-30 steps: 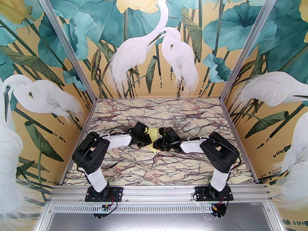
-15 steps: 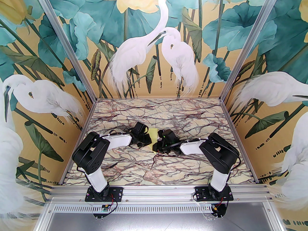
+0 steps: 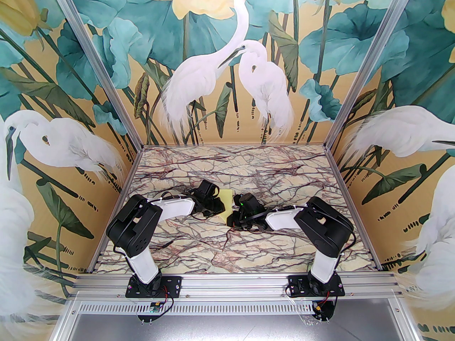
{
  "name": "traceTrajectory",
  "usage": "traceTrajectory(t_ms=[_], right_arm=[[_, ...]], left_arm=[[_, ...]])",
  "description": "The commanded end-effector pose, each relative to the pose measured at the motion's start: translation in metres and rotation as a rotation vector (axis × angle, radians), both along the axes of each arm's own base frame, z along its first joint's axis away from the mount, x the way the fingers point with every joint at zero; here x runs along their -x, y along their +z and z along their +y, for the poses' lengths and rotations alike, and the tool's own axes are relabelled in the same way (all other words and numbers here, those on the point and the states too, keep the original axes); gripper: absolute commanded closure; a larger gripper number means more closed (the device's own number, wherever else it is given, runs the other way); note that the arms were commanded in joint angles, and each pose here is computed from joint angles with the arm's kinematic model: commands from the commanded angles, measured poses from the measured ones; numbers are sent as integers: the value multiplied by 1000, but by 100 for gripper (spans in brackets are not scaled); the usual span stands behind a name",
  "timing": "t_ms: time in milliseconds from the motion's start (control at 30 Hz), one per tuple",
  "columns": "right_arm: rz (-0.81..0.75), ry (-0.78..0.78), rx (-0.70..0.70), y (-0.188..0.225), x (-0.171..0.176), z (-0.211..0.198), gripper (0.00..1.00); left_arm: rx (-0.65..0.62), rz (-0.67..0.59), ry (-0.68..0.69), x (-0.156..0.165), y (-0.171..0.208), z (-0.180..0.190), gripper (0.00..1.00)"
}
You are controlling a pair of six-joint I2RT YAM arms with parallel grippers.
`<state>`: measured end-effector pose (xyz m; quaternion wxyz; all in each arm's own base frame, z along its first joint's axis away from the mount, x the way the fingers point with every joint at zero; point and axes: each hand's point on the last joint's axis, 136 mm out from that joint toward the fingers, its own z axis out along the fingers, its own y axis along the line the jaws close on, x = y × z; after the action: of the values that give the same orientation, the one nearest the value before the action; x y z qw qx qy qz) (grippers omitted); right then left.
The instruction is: Fold a paper plane with a square sheet of paper (fold left side to right side)
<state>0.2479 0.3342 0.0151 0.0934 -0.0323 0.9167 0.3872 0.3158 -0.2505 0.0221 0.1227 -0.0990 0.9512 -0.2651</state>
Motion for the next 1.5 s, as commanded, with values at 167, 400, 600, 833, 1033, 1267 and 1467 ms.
traceTrajectory(t_ms=[167, 400, 600, 833, 1033, 1267, 1467], right_arm=[[58, -8, 104, -26, 7, -12, 100], [69, -16, 116, -28, 7, -14, 100], [73, -27, 120, -28, 7, -14, 100], [98, -41, 125, -32, 9, -16, 100], [126, -52, 142, -35, 12, -20, 100], [176, -56, 167, -46, 21, -25, 100], [200, -57, 166, -52, 27, -28, 100]], left_arm=[[114, -77, -20, -2, 46, -17, 68], [180, -54, -17, 6, 44, -40, 71], [143, -8, 16, 12, 14, -36, 77], [72, -7, 47, 16, -12, -21, 79], [18, -46, 44, 15, -17, -10, 79], [-31, -89, 56, 9, -17, 6, 79], [-45, -128, 67, 1, -13, 20, 78]])
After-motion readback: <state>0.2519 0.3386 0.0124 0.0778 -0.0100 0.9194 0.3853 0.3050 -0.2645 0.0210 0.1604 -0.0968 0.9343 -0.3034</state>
